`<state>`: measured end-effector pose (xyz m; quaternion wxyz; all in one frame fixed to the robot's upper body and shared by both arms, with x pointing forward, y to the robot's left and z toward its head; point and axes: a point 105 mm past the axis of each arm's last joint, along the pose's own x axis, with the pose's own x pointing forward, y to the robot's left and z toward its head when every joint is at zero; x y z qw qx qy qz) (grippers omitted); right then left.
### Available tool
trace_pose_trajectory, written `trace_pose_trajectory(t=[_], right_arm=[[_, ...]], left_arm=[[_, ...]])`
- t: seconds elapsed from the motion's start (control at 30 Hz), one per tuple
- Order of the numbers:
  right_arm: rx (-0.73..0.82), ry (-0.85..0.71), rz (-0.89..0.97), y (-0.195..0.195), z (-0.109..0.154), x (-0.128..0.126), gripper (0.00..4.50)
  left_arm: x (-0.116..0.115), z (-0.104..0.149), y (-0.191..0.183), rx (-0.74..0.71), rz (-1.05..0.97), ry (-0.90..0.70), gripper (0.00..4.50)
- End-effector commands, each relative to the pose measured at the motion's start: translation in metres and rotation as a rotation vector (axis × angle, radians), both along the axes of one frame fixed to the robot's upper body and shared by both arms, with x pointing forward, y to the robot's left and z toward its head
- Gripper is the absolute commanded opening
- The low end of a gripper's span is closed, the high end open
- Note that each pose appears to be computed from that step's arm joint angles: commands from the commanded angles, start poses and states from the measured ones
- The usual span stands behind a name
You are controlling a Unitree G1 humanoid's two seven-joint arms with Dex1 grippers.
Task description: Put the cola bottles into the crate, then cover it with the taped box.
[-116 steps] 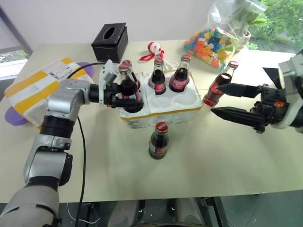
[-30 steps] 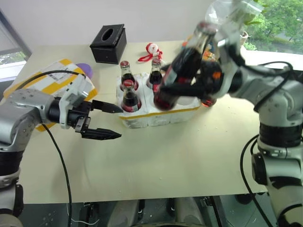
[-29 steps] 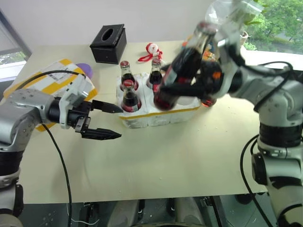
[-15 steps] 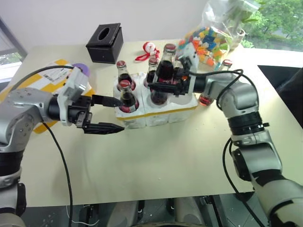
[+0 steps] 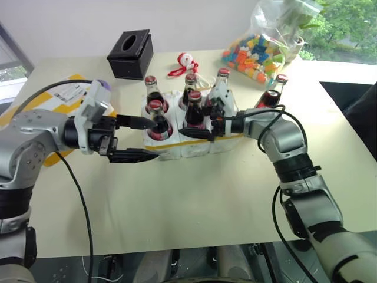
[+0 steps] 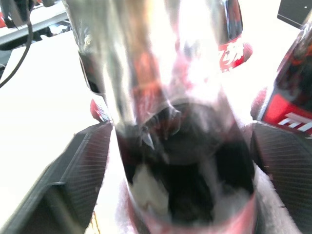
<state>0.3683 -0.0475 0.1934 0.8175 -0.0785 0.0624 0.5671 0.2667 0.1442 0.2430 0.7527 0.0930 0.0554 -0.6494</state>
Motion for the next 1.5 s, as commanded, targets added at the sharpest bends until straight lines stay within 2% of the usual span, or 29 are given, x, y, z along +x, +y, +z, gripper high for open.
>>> trace_pose_trajectory(t=[0.03,0.1,0.2,0.3,0.43,0.57,0.7,0.83,0.97,1.23,1.5], right_arm=[[0.007,-0.040,-0.005,-0.004,0.009,-0.005,4.47],[0.020,-0.054,-0.005,-0.010,0.017,-0.010,4.47],[0.035,-0.093,-0.016,-0.036,0.040,-0.034,4.47],[0.033,-0.102,-0.070,-0.061,0.050,-0.052,4.47],[0.026,-0.088,-0.283,-0.116,0.056,-0.067,4.47],[0.027,-0.047,-0.561,-0.169,0.042,-0.074,4.47],[0.052,-0.066,-0.805,-0.201,0.028,-0.067,4.47],[0.163,-0.078,-0.881,-0.200,0.028,-0.056,4.47],[0.179,-0.095,-0.895,-0.192,0.020,-0.038,4.47],[0.191,-0.108,-0.920,-0.200,0.015,-0.004,4.47],[0.180,-0.093,-0.897,-0.195,0.007,0.013,4.47]], left_arm=[[-0.005,0.016,-0.004,-0.023,-0.019,-0.063,4.50],[-0.005,0.018,-0.005,-0.033,-0.010,-0.069,4.50],[-0.006,0.024,-0.007,-0.063,0.037,-0.079,4.50],[-0.012,0.033,-0.010,-0.132,0.043,-0.057,4.50],[-0.011,0.034,-0.013,-0.137,0.105,-0.063,4.50],[-0.010,0.032,-0.014,-0.113,0.140,-0.067,4.50],[-0.013,0.031,-0.015,-0.104,0.116,-0.065,4.50],[-0.013,0.028,-0.015,-0.088,0.102,-0.065,4.50],[-0.013,0.026,-0.014,-0.083,0.096,-0.069,4.50],[-0.012,0.028,-0.017,-0.073,0.094,-0.095,4.50],[-0.016,0.030,-0.020,-0.075,0.089,-0.106,4.50]])
